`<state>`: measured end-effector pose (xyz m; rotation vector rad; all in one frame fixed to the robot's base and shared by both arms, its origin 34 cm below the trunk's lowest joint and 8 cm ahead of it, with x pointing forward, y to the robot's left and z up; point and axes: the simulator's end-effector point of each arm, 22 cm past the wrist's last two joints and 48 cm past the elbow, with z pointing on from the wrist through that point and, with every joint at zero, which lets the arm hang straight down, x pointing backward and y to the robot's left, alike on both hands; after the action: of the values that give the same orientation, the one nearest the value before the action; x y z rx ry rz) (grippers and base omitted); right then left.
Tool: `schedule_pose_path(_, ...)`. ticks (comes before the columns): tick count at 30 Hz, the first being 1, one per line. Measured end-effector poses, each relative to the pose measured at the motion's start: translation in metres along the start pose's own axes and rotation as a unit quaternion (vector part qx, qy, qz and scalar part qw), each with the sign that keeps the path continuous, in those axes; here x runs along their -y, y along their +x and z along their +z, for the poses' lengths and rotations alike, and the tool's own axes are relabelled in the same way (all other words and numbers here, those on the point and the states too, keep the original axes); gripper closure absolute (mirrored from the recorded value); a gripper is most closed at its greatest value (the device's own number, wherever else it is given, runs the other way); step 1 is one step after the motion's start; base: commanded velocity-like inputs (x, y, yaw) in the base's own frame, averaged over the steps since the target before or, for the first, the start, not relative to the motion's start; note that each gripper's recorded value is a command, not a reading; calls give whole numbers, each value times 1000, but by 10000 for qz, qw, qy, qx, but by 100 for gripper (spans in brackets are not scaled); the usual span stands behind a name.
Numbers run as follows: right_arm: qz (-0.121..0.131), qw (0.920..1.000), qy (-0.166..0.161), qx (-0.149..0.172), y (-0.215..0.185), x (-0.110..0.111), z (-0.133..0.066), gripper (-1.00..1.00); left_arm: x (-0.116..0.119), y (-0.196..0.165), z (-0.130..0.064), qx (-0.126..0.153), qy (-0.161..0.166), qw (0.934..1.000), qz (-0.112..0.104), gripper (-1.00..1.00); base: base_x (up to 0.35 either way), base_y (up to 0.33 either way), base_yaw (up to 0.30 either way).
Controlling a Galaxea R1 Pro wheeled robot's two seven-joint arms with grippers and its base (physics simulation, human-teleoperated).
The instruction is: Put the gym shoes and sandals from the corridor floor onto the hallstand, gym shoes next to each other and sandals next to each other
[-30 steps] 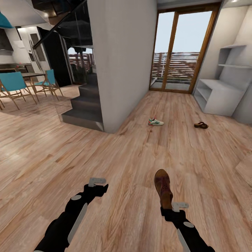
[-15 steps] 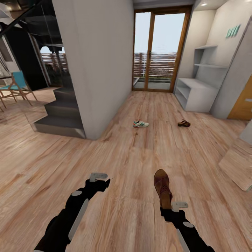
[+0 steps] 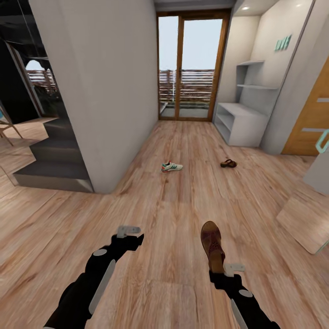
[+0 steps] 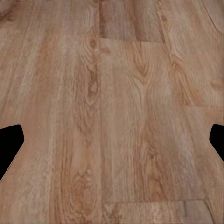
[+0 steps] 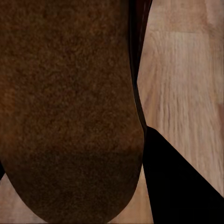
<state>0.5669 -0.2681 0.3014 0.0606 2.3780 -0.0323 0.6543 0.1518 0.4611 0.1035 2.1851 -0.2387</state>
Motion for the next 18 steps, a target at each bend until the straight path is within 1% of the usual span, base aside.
schedule_pose_path(18, -6, 10000, 1, 2, 0, 0, 0, 100, -1, 1, 0, -5, -3, 10000, -17, -100, 347, 0, -1)
